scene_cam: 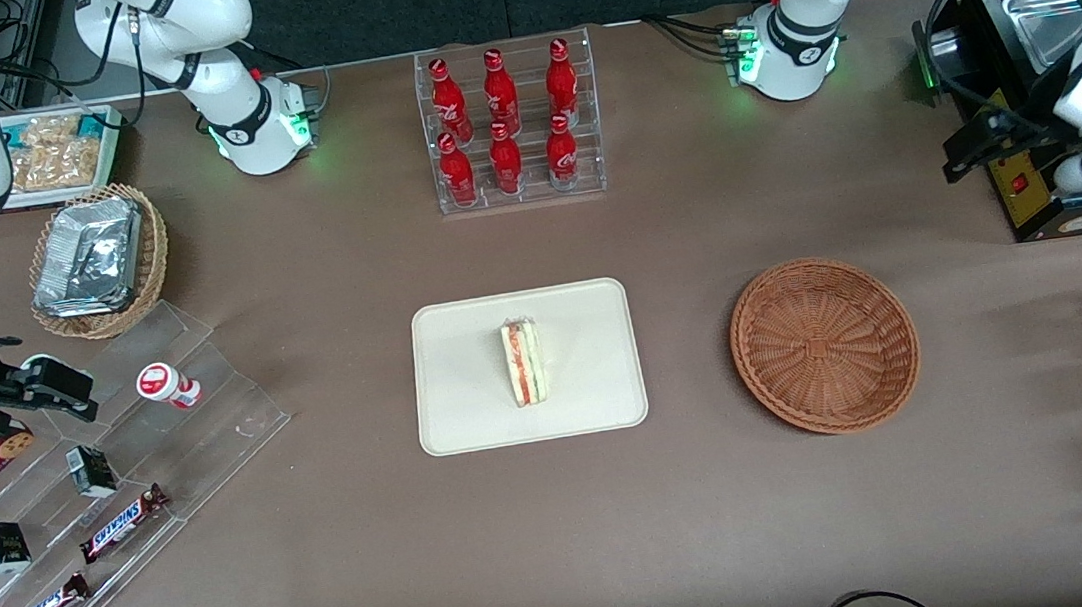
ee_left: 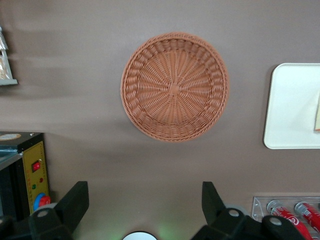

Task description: Place sandwich from basket to tray

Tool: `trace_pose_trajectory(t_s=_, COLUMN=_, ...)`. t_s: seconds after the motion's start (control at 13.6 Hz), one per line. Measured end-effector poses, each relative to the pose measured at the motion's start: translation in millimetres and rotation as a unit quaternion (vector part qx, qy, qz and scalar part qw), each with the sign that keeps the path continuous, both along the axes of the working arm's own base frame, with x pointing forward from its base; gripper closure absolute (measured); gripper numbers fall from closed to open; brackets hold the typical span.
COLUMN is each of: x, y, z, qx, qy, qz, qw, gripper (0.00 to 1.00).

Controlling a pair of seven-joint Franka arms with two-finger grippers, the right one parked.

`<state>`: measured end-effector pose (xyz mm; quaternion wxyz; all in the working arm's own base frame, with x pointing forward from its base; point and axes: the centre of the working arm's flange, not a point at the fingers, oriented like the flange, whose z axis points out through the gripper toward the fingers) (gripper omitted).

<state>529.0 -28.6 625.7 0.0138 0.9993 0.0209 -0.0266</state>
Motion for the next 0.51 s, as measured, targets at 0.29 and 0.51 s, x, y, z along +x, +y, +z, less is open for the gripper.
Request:
trace_pose_trajectory(t_s=0.29, x=-3.2, y=-1.6, z=22.3, qx=0.000, qy=-0.006, qz=-0.002, qw=1.0000, gripper=0.00)
trace_pose_trajectory(t_s=0.51, x=-4.3, y=-13.9, z=23.4, qx=-0.001, qy=-0.003, qz=-0.014, qw=0.9999, gripper=0.00)
